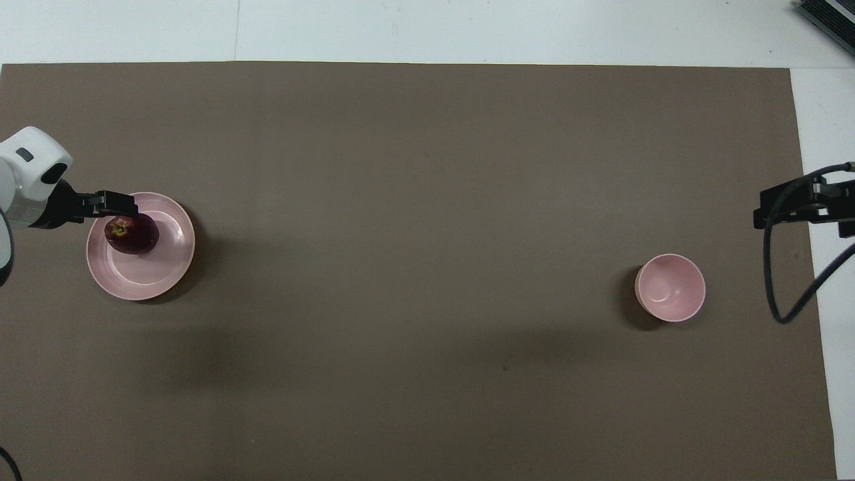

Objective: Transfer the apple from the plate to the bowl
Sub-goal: 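Lower the left gripper onto the red apple on the plate, then grasp the apple with the left gripper while the right gripper approaches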

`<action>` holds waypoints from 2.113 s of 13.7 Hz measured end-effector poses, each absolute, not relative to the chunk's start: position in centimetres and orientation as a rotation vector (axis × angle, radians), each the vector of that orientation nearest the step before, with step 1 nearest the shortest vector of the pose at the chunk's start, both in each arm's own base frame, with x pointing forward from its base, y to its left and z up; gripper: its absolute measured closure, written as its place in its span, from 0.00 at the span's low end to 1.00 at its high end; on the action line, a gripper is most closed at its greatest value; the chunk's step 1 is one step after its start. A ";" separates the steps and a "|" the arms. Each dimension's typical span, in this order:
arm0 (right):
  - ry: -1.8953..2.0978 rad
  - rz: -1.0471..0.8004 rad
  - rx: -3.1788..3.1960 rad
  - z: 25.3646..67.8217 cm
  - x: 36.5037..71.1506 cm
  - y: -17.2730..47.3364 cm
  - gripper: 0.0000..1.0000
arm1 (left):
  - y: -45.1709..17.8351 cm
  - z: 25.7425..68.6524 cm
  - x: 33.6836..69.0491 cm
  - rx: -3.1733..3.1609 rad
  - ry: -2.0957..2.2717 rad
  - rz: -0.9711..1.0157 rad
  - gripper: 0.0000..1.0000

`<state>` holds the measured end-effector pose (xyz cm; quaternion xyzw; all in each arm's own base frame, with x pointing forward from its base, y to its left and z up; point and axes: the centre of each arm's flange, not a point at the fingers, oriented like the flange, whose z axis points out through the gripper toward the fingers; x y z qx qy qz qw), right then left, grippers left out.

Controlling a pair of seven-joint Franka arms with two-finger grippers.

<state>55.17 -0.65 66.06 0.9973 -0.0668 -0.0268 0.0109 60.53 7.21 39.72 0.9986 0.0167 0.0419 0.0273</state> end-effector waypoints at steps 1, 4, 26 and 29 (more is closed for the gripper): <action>-0.209 -0.084 3.112 66.1 55.2 -0.7 0.00 | 7.3 39.1 60.7 3.083 0.054 0.129 0.00; -0.214 -0.084 3.111 66.1 55.2 -0.9 0.00 | 7.2 37.2 60.6 3.083 0.055 0.126 0.00; -0.205 -0.139 3.136 64.9 53.9 -0.3 0.00 | 7.6 32.1 59.8 3.084 0.068 0.129 0.28; -0.196 -0.162 3.192 64.6 53.8 0.4 0.00 | 7.6 32.2 59.9 3.084 0.051 0.132 0.30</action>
